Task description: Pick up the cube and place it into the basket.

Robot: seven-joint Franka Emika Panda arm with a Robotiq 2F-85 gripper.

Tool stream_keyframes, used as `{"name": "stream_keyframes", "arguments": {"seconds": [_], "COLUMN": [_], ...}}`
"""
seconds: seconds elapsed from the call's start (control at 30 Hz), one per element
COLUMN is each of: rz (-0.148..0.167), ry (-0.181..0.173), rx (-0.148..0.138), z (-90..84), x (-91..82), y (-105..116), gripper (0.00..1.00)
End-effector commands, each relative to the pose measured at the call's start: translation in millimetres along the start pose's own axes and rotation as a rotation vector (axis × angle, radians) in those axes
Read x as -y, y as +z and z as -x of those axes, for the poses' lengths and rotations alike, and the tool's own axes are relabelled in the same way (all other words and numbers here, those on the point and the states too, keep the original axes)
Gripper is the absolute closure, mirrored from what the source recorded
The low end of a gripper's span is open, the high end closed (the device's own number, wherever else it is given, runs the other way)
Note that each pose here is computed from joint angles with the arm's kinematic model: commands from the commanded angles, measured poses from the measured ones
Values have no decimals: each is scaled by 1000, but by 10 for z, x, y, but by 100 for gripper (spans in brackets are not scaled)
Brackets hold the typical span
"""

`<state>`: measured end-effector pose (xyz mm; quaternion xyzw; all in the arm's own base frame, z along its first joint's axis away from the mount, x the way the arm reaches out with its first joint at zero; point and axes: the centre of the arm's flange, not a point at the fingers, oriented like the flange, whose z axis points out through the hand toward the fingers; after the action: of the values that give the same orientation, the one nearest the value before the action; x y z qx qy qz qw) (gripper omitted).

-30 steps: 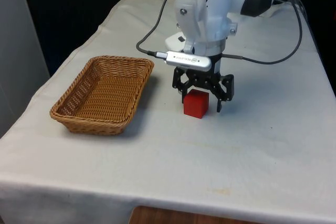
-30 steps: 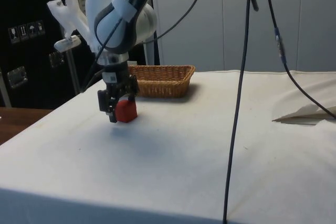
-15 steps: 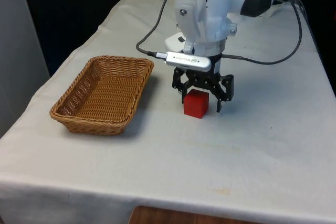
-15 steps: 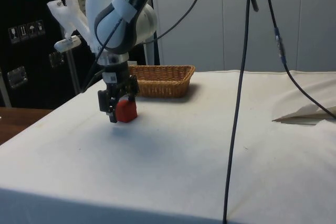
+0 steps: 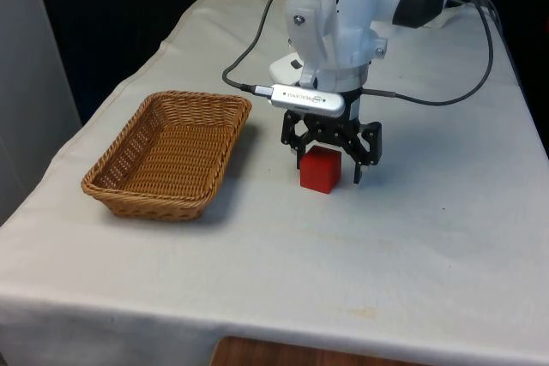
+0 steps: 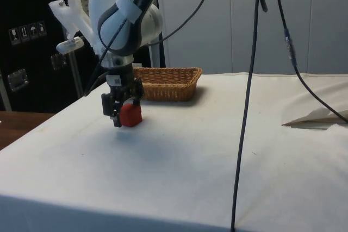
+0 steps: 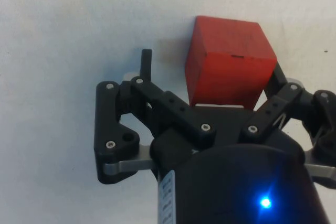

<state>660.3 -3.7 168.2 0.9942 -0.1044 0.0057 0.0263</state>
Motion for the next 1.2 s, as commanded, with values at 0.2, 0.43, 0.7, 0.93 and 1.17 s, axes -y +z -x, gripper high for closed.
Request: {"name": "stream_keyframes", "arguments": {"seconds": [0.2,0.43,0.7,0.93,1.17], "rz": [0,-1,-1,-1,-1], "ry": [0,1,2,0,0], "rx": [1,0,1,2,2], "z": [2,2,3,6,6], "x": [0,-1,-9,-3,-3], "y": [6,23,37,43,43], "gripper": [0,0,0,0,31]}}
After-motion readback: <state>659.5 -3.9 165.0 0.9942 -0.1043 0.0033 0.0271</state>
